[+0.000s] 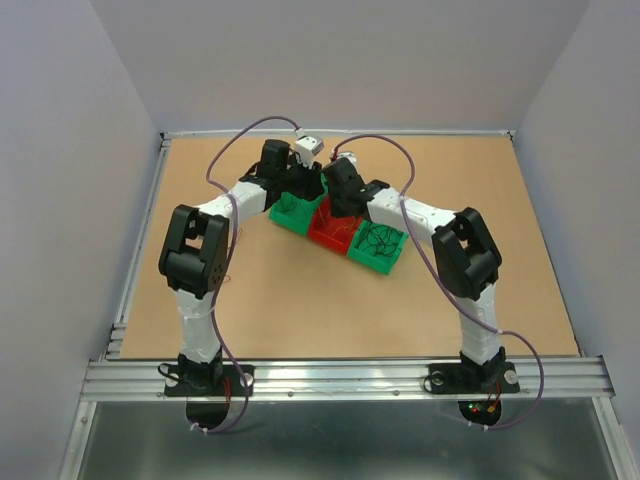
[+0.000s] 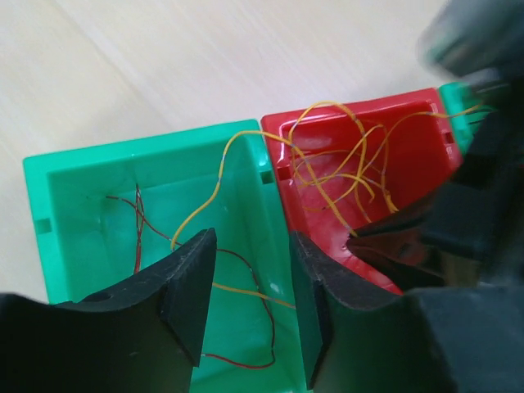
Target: Untangle the cables
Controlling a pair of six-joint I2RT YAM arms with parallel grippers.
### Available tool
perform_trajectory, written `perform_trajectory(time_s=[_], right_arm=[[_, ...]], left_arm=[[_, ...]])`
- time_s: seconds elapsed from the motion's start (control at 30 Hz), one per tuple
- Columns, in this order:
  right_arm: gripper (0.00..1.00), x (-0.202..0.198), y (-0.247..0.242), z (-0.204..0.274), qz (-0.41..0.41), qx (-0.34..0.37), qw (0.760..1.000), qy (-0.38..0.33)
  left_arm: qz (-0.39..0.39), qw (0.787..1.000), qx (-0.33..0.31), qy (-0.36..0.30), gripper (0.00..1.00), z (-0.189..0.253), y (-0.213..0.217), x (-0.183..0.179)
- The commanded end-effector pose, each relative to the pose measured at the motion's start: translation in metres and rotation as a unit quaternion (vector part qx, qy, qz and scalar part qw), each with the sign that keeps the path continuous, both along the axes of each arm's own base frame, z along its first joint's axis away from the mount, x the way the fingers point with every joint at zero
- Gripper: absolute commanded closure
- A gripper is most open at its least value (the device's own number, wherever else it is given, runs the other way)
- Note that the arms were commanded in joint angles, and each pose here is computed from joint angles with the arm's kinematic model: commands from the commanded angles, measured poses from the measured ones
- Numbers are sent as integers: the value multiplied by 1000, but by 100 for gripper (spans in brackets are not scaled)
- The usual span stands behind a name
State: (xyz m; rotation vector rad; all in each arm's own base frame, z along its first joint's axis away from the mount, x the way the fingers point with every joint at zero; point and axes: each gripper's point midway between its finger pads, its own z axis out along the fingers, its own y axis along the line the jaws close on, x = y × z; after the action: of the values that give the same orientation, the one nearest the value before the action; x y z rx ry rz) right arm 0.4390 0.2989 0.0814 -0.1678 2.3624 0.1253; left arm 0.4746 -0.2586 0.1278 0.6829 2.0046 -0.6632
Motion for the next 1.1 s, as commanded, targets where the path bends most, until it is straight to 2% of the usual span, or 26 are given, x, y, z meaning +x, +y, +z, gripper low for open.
perform_trajectory(time_s=[0.0,0.1,0.2,0.4,0.67,0.83,0.93,1.07], right_arm=[[91,9,5,34,4,35,998,-49],[91,7,4,35,7,36,998,-50],[91,6,4,33,8,35,998,-49],[92,8,5,20,17,30,999,-37],[92,13,-3,1,21,34,999,-13],[94,16,-2,-6,25,36,999,-5],[94,17,-2,-9,28,35,999,-2],[94,16,-4,-10,30,33,999,0]], left_arm=[[24,999,19,-23,51,7,-1,18],[57,997,33,-31,52,7,10,25],[65,996,34,-44,42,10,17,21],[70,993,17,-95,36,50,25,9],[83,990,10,-111,28,61,33,11],[74,995,23,-57,28,28,25,24],[74,996,26,-48,29,20,24,32],[45,998,12,-34,36,16,13,33]])
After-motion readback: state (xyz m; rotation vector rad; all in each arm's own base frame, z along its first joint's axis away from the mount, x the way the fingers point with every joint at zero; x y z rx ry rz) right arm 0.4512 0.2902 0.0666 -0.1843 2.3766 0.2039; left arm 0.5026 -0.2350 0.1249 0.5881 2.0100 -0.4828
